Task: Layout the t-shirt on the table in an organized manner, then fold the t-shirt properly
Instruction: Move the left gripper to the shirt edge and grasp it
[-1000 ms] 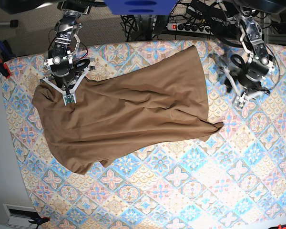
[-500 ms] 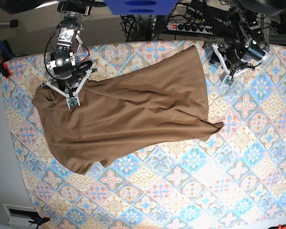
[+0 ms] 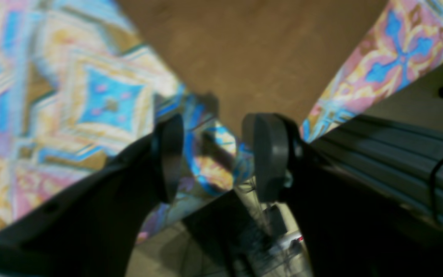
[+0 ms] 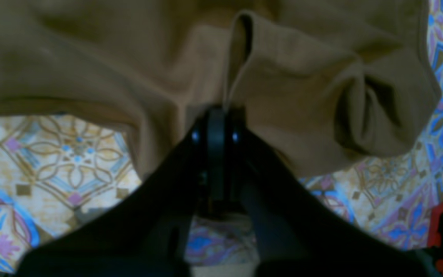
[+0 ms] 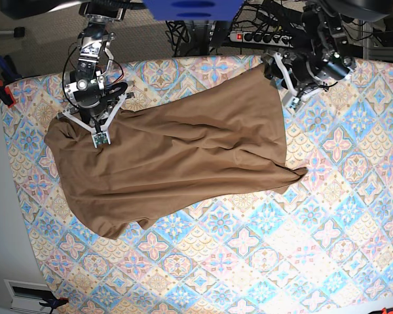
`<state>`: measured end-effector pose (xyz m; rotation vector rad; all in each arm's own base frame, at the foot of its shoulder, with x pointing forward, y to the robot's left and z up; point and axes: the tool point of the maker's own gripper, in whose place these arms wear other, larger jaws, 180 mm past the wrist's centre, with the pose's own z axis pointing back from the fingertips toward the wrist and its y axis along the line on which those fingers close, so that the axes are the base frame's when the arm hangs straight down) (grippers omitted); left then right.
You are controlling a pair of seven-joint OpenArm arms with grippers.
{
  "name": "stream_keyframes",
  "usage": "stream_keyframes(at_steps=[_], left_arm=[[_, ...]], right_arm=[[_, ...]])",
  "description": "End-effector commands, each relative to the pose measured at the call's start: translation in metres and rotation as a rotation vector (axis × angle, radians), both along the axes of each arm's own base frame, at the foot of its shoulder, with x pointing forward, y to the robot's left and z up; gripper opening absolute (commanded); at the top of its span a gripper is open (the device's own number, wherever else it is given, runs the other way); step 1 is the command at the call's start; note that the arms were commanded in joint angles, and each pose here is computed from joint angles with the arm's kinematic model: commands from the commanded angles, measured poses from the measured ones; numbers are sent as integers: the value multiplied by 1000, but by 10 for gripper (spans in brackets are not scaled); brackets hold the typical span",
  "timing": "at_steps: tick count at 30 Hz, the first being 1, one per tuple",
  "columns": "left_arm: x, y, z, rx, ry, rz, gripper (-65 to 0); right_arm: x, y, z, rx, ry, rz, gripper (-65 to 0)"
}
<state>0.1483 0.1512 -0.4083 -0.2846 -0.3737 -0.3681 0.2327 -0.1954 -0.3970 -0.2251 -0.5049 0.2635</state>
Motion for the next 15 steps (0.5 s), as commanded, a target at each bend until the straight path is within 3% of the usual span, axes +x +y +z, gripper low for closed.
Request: stream_keyframes(at_steps=[1,11,13,15], left_arm=[[2,-6,-1,-21,-15,10,-363],[-9,-6,-23,-20,45,29,-386],[-14,-18,-31,-40,78,-12,-479],[-16,-29,-38,-41,104,-72,-628]], right_arm=[[7,-1,9,-6,-37,2,-650],[7,-1,9,-7,-39,2,-650],[7,-1,9,-7,-39,2,-650],[7,-1,9,-7,-39,2,-650]])
